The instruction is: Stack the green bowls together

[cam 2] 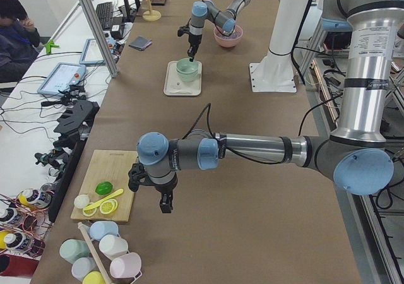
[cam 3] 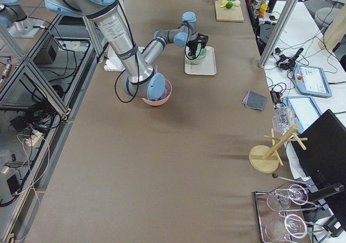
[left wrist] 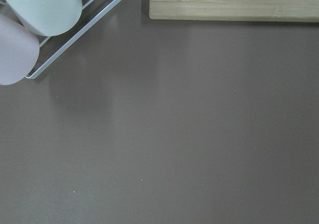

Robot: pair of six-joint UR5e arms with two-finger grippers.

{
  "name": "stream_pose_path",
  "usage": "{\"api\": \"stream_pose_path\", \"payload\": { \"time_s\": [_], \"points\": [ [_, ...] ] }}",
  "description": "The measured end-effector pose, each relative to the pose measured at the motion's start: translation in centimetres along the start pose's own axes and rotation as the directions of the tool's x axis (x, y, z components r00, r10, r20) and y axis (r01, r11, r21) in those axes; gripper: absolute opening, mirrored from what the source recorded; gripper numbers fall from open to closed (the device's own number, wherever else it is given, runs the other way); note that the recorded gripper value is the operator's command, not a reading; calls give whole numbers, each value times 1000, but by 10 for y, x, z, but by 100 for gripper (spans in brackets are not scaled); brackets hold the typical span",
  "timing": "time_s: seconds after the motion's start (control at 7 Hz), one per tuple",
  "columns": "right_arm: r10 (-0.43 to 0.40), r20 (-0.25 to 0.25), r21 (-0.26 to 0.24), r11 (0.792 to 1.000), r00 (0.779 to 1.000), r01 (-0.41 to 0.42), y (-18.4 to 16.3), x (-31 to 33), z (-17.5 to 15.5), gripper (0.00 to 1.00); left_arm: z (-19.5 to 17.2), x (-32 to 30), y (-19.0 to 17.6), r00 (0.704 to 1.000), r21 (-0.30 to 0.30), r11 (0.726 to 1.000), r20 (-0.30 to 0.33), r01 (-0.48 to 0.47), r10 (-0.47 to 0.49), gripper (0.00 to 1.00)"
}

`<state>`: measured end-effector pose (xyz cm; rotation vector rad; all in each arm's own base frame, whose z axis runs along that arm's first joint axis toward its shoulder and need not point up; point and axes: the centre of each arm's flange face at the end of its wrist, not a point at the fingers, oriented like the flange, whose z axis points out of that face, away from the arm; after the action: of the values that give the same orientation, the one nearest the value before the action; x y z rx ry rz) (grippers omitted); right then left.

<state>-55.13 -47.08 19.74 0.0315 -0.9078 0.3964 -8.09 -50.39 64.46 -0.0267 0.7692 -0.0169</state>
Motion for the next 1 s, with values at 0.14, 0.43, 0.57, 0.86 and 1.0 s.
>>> {"api": "stream_pose_path", "payload": {
  "time_s": [0.14,0.43,0.57,0.86,1.0],
  "points": [
    [-1,-2,3,1000,1000,1,0,0,1,0,0,0,0,1000,0,1000,0,0,0,99],
    [-5,1,8,1000,1000,5,-1,0,4,0,0,0,0,1000,0,1000,0,0,0,99],
    [-7,9,13,1000,1000,7,-1,0,5,0,0,0,0,1000,0,1000,0,0,0,99],
    [-7,12,19,1000,1000,7,-3,0,7,7,0,0,0,1000,0,1000,0,0,0,99],
    [-7,13,19,1000,1000,7,-2,0,8,66,0,0,0,1000,0,1000,0,0,0,99]
  ]
}}
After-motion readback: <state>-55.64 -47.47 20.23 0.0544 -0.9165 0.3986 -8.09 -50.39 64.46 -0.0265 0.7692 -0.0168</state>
